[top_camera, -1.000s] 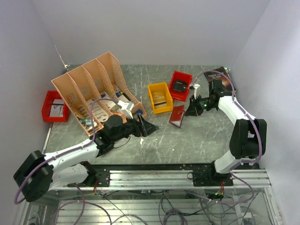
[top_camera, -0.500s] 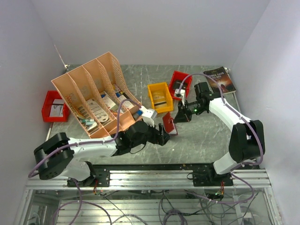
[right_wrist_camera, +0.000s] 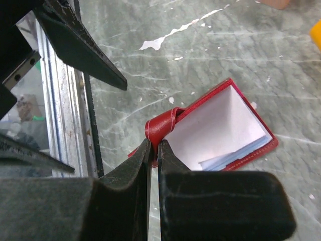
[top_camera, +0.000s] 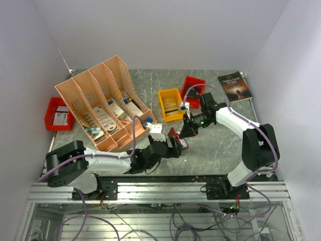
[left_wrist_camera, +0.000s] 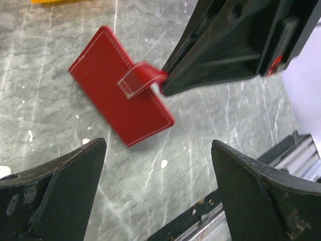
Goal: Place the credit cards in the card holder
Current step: Open the card holder at the center of the board.
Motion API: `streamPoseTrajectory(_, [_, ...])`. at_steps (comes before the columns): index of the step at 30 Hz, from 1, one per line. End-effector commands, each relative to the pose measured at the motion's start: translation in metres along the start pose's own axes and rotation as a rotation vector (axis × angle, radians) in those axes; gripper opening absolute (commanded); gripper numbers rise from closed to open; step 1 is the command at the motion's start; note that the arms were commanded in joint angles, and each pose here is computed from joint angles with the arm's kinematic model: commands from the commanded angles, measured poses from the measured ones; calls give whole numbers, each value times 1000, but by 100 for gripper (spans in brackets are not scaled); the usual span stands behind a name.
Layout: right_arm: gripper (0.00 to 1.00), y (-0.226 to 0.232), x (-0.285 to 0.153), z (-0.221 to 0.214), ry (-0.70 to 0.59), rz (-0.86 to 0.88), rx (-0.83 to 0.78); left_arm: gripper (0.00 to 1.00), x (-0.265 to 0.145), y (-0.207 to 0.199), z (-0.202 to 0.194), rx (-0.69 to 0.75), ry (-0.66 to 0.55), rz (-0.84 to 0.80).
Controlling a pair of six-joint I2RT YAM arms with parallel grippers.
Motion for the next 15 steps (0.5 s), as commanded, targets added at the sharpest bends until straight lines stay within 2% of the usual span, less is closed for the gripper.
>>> streamPoseTrajectory(1, [0,4,15,0,-23,78,17,98,14,-5,10,-70,-125,233])
streamPoseTrajectory(4, [0,4,18,1,-24,92,18,97,19,-4,3,-52,-105,351])
streamPoseTrajectory(10, [0,4,23,2,-22,113,25,94,36,-10,-8,-8,-78,378])
streamPoseTrajectory(15, [0,4,25,2,-21,123,26,89,47,-6,-14,57,-77,471])
Point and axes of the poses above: each gripper's point midway between its finger pads, its own x axis out along the fingers, its own y axis along the line the jaws close on, z = x × y, the point moved 7 cm from there along -x, back along the fingers, and after that the axes turned 7 degrees about -x, right-handed, at the moved point
